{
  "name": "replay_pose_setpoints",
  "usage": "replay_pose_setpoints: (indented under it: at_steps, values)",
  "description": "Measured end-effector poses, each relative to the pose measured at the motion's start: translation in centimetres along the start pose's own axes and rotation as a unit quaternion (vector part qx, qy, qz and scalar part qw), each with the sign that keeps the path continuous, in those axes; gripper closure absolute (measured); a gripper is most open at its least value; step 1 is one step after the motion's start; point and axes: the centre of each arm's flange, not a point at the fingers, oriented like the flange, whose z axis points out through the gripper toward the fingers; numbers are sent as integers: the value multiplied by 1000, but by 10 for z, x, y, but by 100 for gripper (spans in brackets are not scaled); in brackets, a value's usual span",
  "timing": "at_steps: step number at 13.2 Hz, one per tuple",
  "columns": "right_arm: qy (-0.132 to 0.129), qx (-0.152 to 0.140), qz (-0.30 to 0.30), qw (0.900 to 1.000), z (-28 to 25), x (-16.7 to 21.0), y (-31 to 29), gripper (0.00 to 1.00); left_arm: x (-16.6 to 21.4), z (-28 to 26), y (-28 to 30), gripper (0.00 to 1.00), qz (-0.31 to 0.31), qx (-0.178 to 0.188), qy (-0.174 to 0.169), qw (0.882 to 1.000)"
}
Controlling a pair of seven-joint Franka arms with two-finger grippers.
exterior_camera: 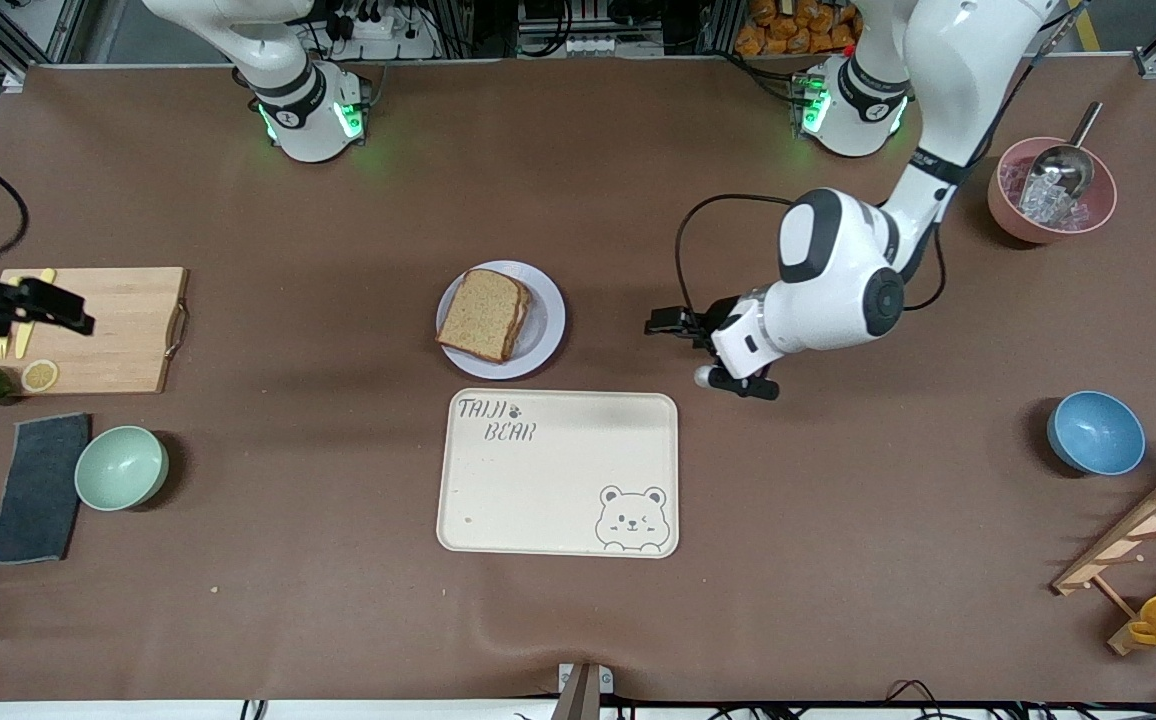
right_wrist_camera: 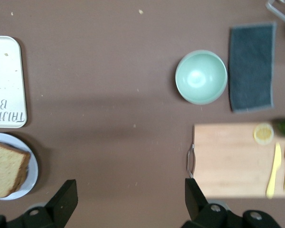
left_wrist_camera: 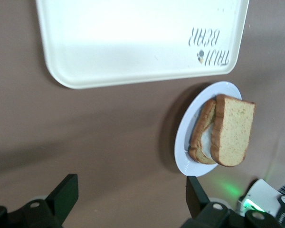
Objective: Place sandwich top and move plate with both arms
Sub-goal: 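Withdraw the right gripper while the left gripper reaches toward the plate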
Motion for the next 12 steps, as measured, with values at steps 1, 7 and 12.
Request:
replay_pose_setpoints:
  at_steps: [1, 7, 12]
  values:
    - [-5, 1, 10, 1000, -11, -12, 4, 0, -2, 9, 1, 0, -5, -12, -9, 1000]
    - [-13, 3, 18, 1000, -44, -47, 11, 0, -9, 59, -23, 0, 3, -119, -27, 993]
    - [-29, 3, -12, 1000, -45, -53, -9, 0, -13, 106, -53, 0, 15, -217, 34, 976]
